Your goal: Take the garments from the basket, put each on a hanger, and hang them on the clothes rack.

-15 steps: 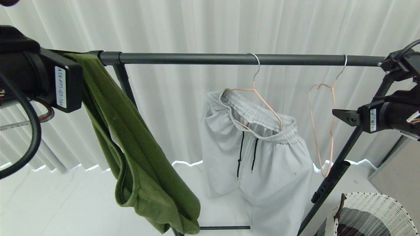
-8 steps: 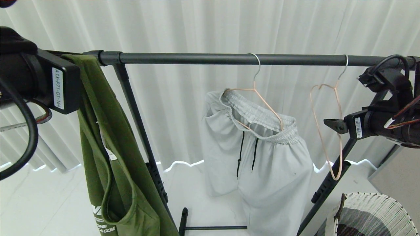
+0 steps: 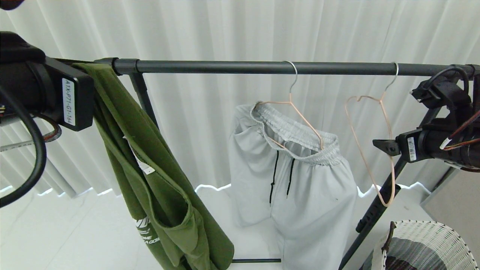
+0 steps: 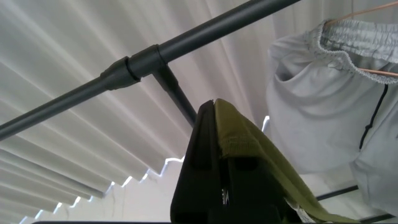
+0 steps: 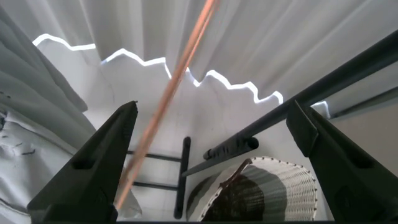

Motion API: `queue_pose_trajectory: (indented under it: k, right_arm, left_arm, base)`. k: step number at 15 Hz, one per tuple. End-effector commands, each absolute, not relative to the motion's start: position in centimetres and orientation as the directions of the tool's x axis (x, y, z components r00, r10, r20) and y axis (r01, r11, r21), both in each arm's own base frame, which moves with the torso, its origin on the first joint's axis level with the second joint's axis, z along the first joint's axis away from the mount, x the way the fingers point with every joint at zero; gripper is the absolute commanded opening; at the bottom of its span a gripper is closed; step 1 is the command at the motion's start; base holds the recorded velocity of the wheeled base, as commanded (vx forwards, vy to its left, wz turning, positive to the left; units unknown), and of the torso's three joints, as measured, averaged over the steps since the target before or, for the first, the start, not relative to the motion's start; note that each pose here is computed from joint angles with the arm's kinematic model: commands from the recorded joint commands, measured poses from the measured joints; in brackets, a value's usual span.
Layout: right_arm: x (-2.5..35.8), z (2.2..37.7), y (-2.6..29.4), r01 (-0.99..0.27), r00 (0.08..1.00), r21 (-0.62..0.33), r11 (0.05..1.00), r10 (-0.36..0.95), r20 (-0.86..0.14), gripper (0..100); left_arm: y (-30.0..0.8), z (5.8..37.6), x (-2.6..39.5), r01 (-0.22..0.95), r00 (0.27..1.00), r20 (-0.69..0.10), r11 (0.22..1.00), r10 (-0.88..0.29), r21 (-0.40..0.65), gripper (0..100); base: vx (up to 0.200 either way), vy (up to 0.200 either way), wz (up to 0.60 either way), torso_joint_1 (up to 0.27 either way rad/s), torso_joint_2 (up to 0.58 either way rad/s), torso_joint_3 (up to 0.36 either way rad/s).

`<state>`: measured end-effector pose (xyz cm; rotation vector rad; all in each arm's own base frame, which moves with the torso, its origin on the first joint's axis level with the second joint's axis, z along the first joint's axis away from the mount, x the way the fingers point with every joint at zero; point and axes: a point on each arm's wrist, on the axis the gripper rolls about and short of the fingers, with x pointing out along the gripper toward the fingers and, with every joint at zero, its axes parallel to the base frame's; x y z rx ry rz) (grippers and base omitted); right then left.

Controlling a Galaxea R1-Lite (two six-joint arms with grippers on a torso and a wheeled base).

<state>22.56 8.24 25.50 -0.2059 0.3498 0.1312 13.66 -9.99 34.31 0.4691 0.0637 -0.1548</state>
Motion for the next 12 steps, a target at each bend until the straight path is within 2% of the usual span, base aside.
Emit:
queue_pose_trajectory:
  k: [1,4,6,9,12]
  right_arm:
    - [22.5,25.5,8.2,-0.160,0.929,-0.168,0.973,0.091,-0.358,100]
    - [22.5,25.6,8.2,-0.156,0.931,-0.159,0.975,0.092,-0.354,100]
    - [22.9,25.7,8.4,-0.138,0.928,-0.103,0.985,0.092,-0.362,100]
    - [24.2,26.7,8.9,-0.104,0.897,-0.017,0.994,0.086,-0.434,100]
    - [25.7,27.1,9.2,-0.075,0.877,0.018,0.997,0.075,-0.476,100]
  left_arm:
    - [-10.0,34.3,13.7,0.164,0.986,-0.098,0.880,-0.134,0.446,0]
    - [-10.0,34.3,13.7,0.163,0.986,-0.096,0.881,-0.134,0.444,0]
    - [-10.0,34.3,13.7,0.163,0.986,-0.097,0.880,-0.134,0.445,0]
    - [-9.9,34.5,13.6,0.161,0.987,-0.091,0.883,-0.134,0.442,0]
    - [-9.9,34.5,13.6,0.160,0.987,-0.089,0.883,-0.135,0.441,0]
  base:
    - [0.000,0.000,0.00,0.000,0.00,0.000]
    - [0.000,0.000,0.00,0.000,0.00,0.000]
    - [0.000,0.000,0.00,0.000,0.00,0.000]
    - [0.000,0.000,0.00,0.000,0.00,0.000]
    - [0.000,0.000,0.00,0.000,0.00,0.000]
